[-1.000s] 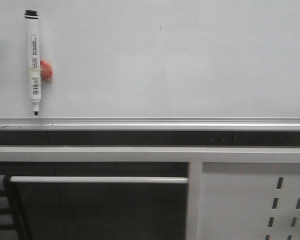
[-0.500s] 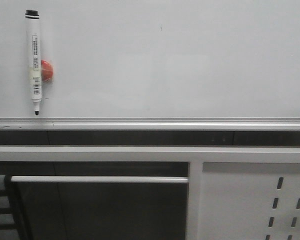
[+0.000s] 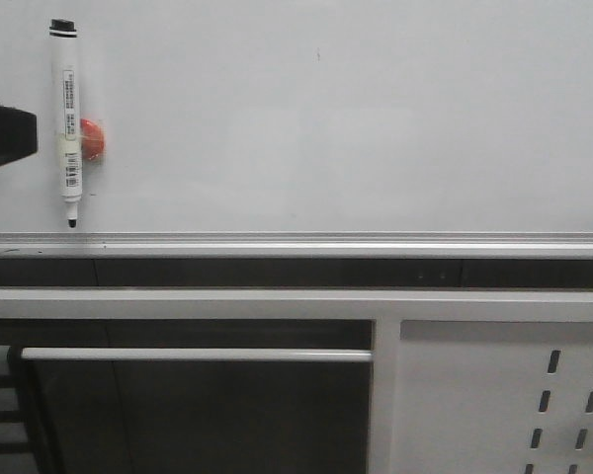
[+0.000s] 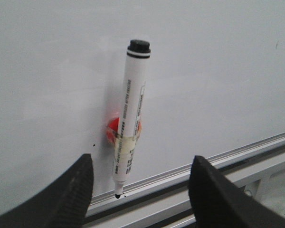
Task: Write number 1 on whiteboard
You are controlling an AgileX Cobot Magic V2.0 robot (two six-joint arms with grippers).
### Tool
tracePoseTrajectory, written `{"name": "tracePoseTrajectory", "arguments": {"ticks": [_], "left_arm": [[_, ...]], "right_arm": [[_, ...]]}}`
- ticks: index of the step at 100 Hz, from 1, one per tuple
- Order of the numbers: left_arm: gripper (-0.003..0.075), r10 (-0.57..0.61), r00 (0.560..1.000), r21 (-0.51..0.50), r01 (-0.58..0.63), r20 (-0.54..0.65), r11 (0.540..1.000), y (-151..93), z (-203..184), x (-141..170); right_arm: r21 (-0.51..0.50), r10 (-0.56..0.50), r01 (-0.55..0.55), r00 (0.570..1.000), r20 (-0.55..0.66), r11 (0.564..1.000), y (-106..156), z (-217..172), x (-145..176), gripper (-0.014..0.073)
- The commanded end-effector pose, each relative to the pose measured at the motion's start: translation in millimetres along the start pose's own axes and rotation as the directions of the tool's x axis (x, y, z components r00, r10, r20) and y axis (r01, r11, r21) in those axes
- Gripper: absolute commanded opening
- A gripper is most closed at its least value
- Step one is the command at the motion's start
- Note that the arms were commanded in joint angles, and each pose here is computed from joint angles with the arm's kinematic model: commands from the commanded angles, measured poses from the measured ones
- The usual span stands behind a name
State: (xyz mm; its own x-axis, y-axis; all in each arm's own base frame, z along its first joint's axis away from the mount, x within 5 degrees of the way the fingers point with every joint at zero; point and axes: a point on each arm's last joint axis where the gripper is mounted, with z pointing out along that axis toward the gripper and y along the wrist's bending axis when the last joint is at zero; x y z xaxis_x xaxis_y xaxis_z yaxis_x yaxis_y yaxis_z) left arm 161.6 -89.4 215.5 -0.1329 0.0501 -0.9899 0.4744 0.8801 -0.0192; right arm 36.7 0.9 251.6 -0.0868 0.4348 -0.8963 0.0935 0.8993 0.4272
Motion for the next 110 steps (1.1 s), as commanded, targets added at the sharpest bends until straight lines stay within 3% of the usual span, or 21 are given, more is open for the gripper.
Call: {"name": "tracePoseTrajectory", "arguments": {"ticks": [1, 65, 110], "left_arm": [[0.0411, -0.005, 0.994, 0.003, 0.004, 0.109, 1.000, -1, 9, -10], [0.0410, -0.024, 0.984, -0.056, 0.034, 0.178, 0.998, 4, 40, 25], [0.0410, -0.018, 0.973, -0.057, 0.032, 0.228, 0.998, 2, 48, 30]], "right_arm": [[-0.044, -0.008, 0.014, 0.992, 0.123, 0.999, 7, -7, -16, -0.0071], [-0.044, -0.008, 0.014, 0.992, 0.123, 0.999, 7, -7, -16, -0.0071], [-0.045, -0.008, 0.014, 0.992, 0.124, 0.999, 7, -7, -16, -0.0071]]}}
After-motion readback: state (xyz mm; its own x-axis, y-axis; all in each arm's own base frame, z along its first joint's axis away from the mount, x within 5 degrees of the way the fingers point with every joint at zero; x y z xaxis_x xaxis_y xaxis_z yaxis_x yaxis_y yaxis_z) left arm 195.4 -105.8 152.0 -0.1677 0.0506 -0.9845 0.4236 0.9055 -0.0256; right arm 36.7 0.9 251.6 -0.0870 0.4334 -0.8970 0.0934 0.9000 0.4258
